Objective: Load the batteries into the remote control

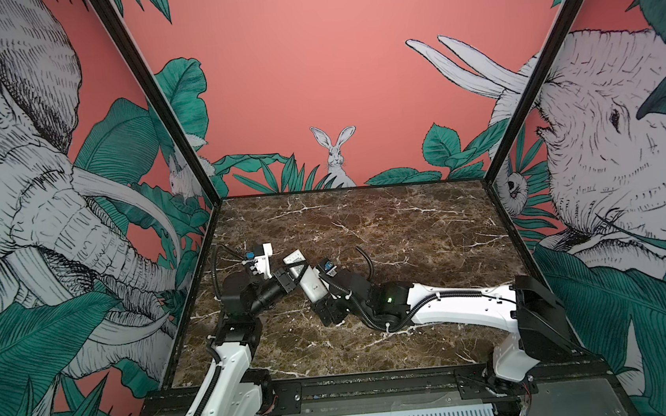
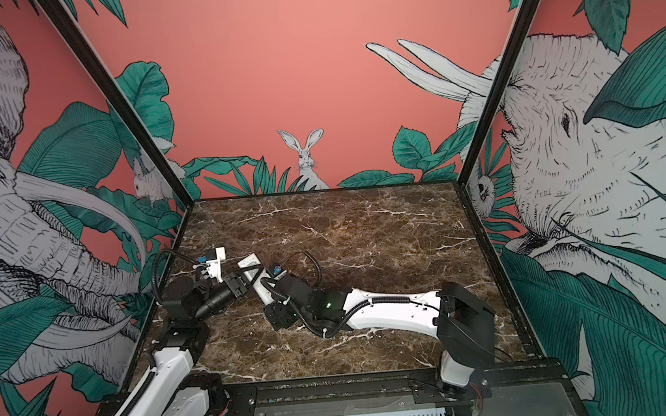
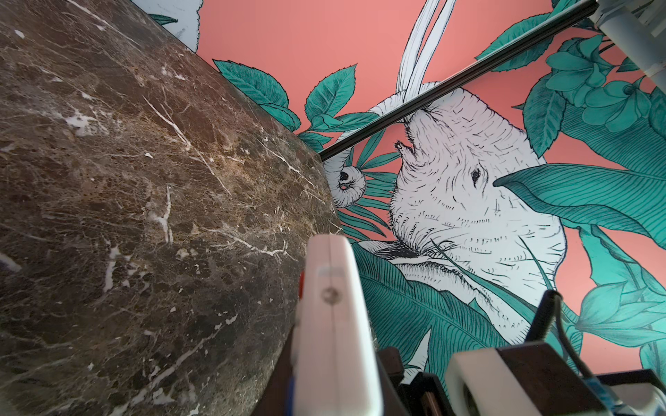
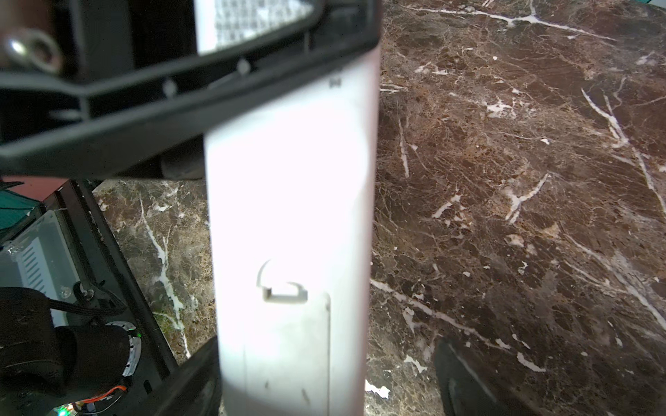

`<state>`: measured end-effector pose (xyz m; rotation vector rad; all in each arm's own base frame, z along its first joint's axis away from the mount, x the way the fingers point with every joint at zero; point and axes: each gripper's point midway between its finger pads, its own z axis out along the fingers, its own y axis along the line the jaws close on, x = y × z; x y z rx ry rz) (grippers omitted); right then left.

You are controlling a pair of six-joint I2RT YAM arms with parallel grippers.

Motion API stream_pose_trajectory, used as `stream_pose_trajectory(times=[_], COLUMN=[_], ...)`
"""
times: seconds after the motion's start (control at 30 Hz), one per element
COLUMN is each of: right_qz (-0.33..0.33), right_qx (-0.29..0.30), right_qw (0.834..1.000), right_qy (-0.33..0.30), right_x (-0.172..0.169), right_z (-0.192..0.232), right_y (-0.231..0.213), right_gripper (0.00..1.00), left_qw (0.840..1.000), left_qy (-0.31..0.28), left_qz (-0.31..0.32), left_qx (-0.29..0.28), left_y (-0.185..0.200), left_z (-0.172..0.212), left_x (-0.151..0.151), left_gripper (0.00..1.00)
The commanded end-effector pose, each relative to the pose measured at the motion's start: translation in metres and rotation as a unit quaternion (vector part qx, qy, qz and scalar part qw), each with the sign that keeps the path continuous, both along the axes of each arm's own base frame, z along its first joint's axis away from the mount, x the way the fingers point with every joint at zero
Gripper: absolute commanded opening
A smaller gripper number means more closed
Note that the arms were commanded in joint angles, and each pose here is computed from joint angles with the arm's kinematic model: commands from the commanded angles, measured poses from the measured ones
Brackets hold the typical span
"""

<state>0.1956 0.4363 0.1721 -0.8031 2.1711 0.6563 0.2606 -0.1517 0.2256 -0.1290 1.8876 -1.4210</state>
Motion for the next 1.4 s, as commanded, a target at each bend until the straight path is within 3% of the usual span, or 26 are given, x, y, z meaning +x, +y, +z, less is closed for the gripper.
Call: stream_pose_trajectory(times=[0.0,0.27,0.7,0.97,1.1,1.27,1.37], right_qz=[0.0,0.0,0.003,0.01,0.008,-0.003,-0.008], right_qx=[0.011,0.016,0.023,0.04,0.042,0.039,0.055], right_qw=[1.0,1.0,1.0,0.999,0.999,0.999,0.998], right_qy=[0.005,0.017,0.02,0.017,0.013,0.013,0.006], right_x=[0.0,0.001,-0.001,-0.001,0.001,0.008,0.01], right_z=[-0.003,-0.01,-0.01,-0.003,0.001,-0.004,0.01], right_y=[0.006,0.007,0.006,0.006,0.002,-0.009,-0.018], right_gripper=[0.85,0.78,0.31,0.17,0.14,0.12,0.11], left_qw=[1.0,1.0,1.0,1.0,0.999,0.999,0.998], left_qy=[-0.029,-0.029,-0.026,-0.029,-0.037,-0.045,-0.054], left_qz=[-0.001,-0.002,-0.002,-0.006,-0.013,-0.02,-0.024], left_qx=[-0.003,-0.003,-0.001,0.002,0.002,0.003,0.004], left_y=[0.0,-0.001,-0.001,-0.001,-0.003,-0.004,-0.005], left_z=[0.019,0.019,0.017,0.02,0.025,0.029,0.034], left_x=[0.0,-0.001,-0.001,-0.001,-0.002,-0.005,-0.007], left_gripper=[0.0,0.0,0.0,0.0,0.2,0.59,0.69])
